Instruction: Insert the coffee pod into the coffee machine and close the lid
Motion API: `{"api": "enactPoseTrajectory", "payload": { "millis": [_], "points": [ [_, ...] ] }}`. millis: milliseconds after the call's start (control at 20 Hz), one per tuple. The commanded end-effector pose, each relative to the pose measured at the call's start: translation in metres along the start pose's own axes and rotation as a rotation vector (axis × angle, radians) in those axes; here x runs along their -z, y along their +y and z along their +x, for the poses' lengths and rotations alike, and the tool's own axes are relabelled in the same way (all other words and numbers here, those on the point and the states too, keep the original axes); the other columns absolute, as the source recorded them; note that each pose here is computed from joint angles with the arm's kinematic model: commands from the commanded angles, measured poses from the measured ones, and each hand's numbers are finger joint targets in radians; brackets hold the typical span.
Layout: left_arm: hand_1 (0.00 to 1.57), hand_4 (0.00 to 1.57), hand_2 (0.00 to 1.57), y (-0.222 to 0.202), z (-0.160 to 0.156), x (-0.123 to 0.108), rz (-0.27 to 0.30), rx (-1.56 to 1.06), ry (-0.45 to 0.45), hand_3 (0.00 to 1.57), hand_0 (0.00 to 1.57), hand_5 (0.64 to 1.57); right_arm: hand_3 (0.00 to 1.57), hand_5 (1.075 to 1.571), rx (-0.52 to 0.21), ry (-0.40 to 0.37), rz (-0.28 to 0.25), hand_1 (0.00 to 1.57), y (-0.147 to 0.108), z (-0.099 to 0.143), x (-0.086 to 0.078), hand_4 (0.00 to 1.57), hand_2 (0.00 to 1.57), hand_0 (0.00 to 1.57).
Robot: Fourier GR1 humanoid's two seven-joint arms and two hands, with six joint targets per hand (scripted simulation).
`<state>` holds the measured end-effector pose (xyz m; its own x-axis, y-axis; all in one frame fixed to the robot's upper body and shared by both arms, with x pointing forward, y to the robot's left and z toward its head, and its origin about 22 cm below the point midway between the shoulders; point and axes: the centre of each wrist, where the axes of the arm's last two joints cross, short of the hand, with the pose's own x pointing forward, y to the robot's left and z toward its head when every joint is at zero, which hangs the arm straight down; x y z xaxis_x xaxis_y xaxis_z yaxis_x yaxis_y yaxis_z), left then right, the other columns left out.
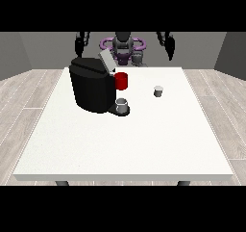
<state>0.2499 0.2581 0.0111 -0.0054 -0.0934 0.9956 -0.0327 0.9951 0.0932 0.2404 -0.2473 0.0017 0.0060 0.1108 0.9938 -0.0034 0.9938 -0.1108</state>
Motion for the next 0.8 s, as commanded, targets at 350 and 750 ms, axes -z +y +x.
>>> {"api": "enactPoseTrajectory", "payload": {
  "millis": [350, 750],
  "points": [
    [0.00, 0.00, 0.00, 0.033, 0.004, -0.003, -0.268, 0.309, -0.131, 0.00, 0.00, 1.571, 0.00, 1.571, -0.091, -0.022, -0.165, 0.00, -0.006, -0.011, -0.001, 0.00, 0.00, 0.00],
    [0.00, 0.00, 0.00, 0.076, 0.040, 0.046, -0.217, 0.535, -0.074, 0.00, 0.00, 1.571, 0.00, 1.571, -0.127, -0.094, -0.082, 0.00, 0.002, 0.010, 0.018, 0.00, 0.00, 0.00]
  ]
}}
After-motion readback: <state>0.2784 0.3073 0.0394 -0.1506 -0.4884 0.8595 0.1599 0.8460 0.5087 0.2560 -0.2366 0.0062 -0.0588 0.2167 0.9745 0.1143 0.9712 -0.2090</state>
